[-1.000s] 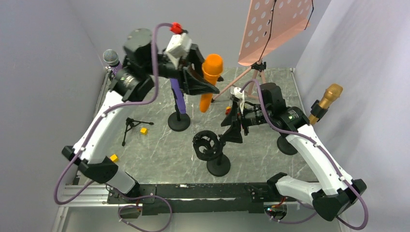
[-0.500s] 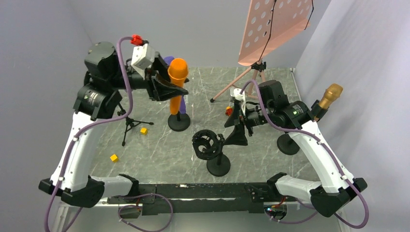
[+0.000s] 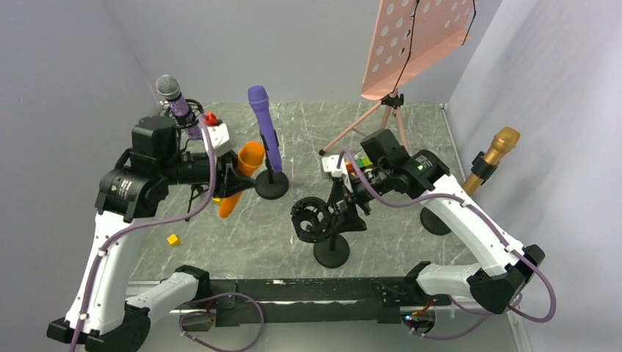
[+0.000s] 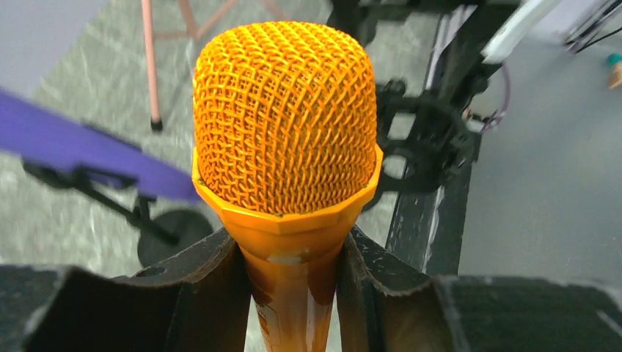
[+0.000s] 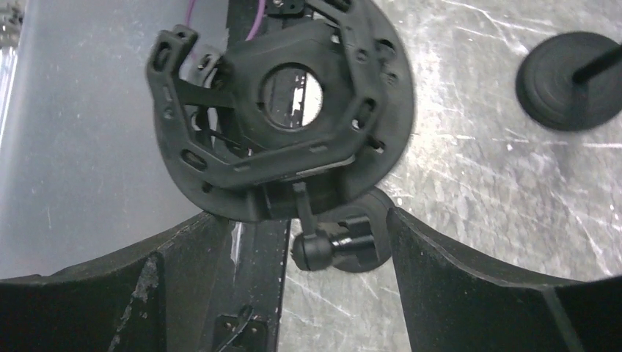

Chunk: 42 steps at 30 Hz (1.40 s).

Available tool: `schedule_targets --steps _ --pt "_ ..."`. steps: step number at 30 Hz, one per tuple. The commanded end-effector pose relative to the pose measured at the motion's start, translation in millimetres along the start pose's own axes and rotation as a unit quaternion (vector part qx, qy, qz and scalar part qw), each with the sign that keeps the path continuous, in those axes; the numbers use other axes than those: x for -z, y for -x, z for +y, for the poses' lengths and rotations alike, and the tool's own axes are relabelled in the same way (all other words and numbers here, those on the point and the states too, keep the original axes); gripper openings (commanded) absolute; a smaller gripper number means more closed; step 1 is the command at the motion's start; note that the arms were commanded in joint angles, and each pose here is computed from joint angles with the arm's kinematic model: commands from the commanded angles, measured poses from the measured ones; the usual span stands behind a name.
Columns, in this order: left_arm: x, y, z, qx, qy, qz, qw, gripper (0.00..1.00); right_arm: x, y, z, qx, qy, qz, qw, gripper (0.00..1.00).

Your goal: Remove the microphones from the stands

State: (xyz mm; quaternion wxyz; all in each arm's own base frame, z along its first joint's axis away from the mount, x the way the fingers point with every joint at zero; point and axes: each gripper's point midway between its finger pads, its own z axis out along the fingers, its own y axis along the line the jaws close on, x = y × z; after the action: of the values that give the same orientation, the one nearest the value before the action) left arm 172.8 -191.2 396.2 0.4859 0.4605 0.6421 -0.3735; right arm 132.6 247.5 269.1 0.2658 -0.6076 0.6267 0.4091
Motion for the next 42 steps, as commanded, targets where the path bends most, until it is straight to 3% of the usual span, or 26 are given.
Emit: schedule_targets --steps 1,5,9,12,22,28,32,38,42 --pt "18 -60 14 0.01 0.088 0.095 0.991 0.0 -5 2 3 0.065 -0.002 0.007 0.998 0.82" --pt "33 -98 21 -0.003 0.134 0.152 0.979 0.0 -9 1 -7 0.07 -0.022 0.009 0.997 0.72" --pt "46 -118 19 -0.009 0.169 0.162 0.972 0.0 -9 -3 -23 0.062 -0.068 0.014 0.996 0.57" --pt "63 -132 21 -0.003 0.211 0.183 0.96 0.0 -1 1 -35 0.053 -0.117 0.006 0.992 0.53" --pt "121 -214 28 0.041 0.327 0.333 0.884 0.0 64 31 -75 0.035 -0.276 -0.052 0.959 0.44" --pt "146 -254 39 0.07 0.405 0.376 0.83 0.0 79 12 -89 0.008 -0.329 -0.06 0.942 0.42" --pt "159 -279 44 0.103 0.442 0.405 0.794 0.0 75 -2 -90 -0.015 -0.326 -0.06 0.943 0.51" --pt "179 -296 64 0.153 0.519 0.401 0.739 0.0 86 2 -86 -0.039 -0.339 -0.061 0.938 0.92" --pt "201 -306 87 0.158 0.576 0.396 0.698 0.0 98 14 -76 -0.035 -0.341 -0.063 0.937 1.0"
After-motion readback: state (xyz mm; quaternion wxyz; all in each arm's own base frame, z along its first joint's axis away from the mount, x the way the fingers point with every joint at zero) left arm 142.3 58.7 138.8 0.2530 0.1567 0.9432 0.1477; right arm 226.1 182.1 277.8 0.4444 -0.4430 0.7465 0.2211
